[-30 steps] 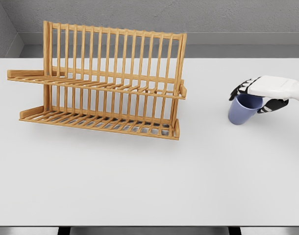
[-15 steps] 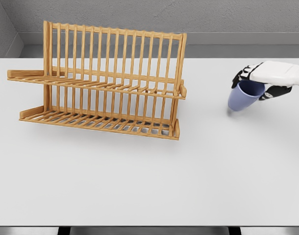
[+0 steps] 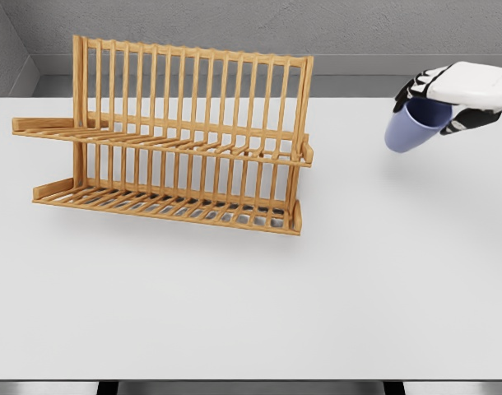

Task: Right arm put cup on second shelf

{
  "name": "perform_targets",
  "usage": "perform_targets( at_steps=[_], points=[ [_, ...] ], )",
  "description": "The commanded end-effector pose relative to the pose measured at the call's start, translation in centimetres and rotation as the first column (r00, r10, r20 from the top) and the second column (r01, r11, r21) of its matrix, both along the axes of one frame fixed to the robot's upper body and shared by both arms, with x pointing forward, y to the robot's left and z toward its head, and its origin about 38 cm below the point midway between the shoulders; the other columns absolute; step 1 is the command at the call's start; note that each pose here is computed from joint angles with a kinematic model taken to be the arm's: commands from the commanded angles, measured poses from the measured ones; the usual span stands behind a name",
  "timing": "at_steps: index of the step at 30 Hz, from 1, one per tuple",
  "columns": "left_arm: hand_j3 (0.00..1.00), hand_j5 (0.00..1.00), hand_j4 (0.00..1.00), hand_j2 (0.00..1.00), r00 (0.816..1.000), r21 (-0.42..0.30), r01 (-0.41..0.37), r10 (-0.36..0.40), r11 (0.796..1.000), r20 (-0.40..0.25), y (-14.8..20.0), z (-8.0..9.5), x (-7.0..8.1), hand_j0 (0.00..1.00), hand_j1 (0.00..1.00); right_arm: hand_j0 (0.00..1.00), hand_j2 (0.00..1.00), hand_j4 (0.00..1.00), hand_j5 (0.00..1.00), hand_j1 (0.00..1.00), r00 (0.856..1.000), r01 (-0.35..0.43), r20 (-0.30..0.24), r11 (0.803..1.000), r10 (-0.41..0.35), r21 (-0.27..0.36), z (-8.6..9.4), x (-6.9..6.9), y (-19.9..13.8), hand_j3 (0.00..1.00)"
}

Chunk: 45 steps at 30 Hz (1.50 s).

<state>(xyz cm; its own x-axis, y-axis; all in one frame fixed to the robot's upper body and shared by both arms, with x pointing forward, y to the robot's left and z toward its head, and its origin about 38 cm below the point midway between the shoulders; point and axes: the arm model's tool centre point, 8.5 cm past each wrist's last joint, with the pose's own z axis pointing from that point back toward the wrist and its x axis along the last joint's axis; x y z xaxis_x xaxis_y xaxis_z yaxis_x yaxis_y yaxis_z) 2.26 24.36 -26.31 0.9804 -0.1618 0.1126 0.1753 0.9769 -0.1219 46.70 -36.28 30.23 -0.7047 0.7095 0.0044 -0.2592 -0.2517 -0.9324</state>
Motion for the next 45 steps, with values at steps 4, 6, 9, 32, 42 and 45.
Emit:
perform_targets(
  at_steps=[4, 6, 9, 32, 42, 45],
  points=[
    [1.00, 1.00, 1.00, 1.00, 1.000, 0.000, 0.000, 0.000, 1.000, 0.000, 0.0, 0.0, 0.0, 1.00, 1.00, 0.61, 0.61, 0.61, 0.61, 0.61, 0.999, -0.014, 0.043, 1.000, 0.014, 0.013, 1.7, -0.1, 0.5, 0.61],
    [1.00, 1.00, 1.00, 1.00, 1.000, 0.000, 0.000, 0.000, 1.000, 0.000, 0.0, 0.0, 0.0, 1.00, 1.00, 0.61, 0.61, 0.61, 0.61, 0.61, 0.998, -0.028, 0.059, 1.000, 0.027, 0.013, 2.3, -0.2, 0.9, 0.61],
    [1.00, 1.00, 1.00, 1.00, 1.000, 0.000, 0.000, 0.000, 1.000, 0.000, 0.0, 0.0, 0.0, 1.00, 1.00, 0.61, 0.61, 0.61, 0.61, 0.61, 0.994, -0.070, 0.079, 0.998, 0.070, 0.004, 2.8, -0.7, 2.2, 0.61],
    [1.00, 1.00, 1.00, 1.00, 1.000, 0.000, 0.000, 0.000, 1.000, 0.000, 0.0, 0.0, 0.0, 1.00, 1.00, 0.61, 0.61, 0.61, 0.61, 0.61, 0.926, -0.323, 0.202, 0.946, 0.320, -0.019, 5.8, -4.0, 10.5, 0.61],
    [1.00, 1.00, 1.00, 1.00, 1.000, 0.000, 0.000, 0.000, 1.000, 0.000, 0.0, 0.0, 0.0, 1.00, 1.00, 0.61, 0.61, 0.61, 0.61, 0.61, 0.882, -0.410, 0.239, 0.911, 0.405, -0.031, 6.6, -5.5, 13.5, 0.61],
    [1.00, 1.00, 1.00, 1.00, 1.000, 0.000, 0.000, 0.000, 1.000, 0.000, 0.0, 0.0, 0.0, 1.00, 1.00, 0.61, 0.61, 0.61, 0.61, 0.61, 0.875, -0.423, 0.250, 0.906, 0.415, -0.026, 6.9, -5.5, 14.1, 0.61]
  ],
)
